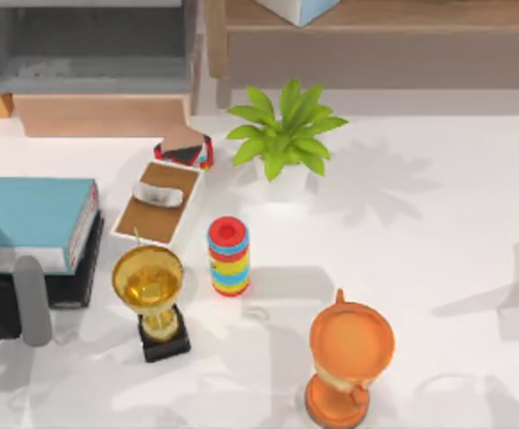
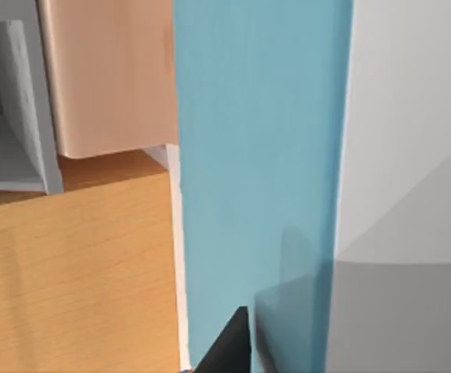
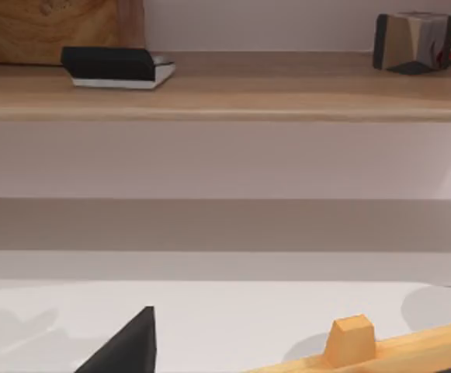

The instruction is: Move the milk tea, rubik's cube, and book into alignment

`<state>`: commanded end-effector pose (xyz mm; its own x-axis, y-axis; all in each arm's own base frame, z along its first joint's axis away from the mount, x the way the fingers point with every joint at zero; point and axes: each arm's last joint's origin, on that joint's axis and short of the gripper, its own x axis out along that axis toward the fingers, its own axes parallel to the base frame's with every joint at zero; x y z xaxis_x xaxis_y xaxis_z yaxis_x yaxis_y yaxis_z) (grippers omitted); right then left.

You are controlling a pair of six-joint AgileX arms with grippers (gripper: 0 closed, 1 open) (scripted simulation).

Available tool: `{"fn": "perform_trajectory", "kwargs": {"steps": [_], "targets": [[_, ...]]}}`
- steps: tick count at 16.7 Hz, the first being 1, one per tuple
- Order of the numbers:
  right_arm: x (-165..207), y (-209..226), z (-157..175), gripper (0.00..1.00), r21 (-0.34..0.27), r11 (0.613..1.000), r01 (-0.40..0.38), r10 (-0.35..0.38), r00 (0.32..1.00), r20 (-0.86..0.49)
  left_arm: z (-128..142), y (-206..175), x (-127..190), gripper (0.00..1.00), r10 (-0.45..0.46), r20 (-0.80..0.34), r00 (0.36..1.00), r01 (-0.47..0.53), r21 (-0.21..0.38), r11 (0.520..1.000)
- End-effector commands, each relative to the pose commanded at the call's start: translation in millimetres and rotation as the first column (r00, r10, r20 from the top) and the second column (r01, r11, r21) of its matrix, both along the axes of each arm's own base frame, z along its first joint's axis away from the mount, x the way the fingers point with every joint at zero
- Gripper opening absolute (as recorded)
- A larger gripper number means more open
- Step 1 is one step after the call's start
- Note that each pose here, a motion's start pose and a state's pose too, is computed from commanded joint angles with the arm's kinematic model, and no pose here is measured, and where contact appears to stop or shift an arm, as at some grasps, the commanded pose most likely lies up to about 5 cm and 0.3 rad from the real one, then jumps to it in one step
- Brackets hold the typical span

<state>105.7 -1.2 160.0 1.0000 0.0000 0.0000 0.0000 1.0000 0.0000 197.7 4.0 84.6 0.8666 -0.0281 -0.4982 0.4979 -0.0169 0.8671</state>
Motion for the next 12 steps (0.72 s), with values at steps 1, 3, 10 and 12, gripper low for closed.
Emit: {"fn": "perform_trajectory", "kwargs": {"steps": [1,3,10,12], "targets": [[0.0,0.0,0.0,1.0,0.0,1.0,0.0,0.0,1.0,0.0,0.0,0.0,0.0,0.0,0.0,0.0,1.0,0.0,0.0,1.0],[0.0,0.0,0.0,1.0,0.0,1.0,0.0,0.0,1.0,0.0,0.0,0.0,0.0,0.15,0.0,0.0,1.0,0.0,0.0,1.0],[0.0,0.0,0.0,1.0,0.0,1.0,0.0,0.0,1.0,0.0,0.0,0.0,0.0,0.68,0.0,0.0,1.0,0.0,0.0,1.0],[0.0,0.0,0.0,1.0,0.0,1.0,0.0,0.0,1.0,0.0,0.0,0.0,0.0,0.83,0.0,0.0,1.0,0.0,0.0,1.0]]}}
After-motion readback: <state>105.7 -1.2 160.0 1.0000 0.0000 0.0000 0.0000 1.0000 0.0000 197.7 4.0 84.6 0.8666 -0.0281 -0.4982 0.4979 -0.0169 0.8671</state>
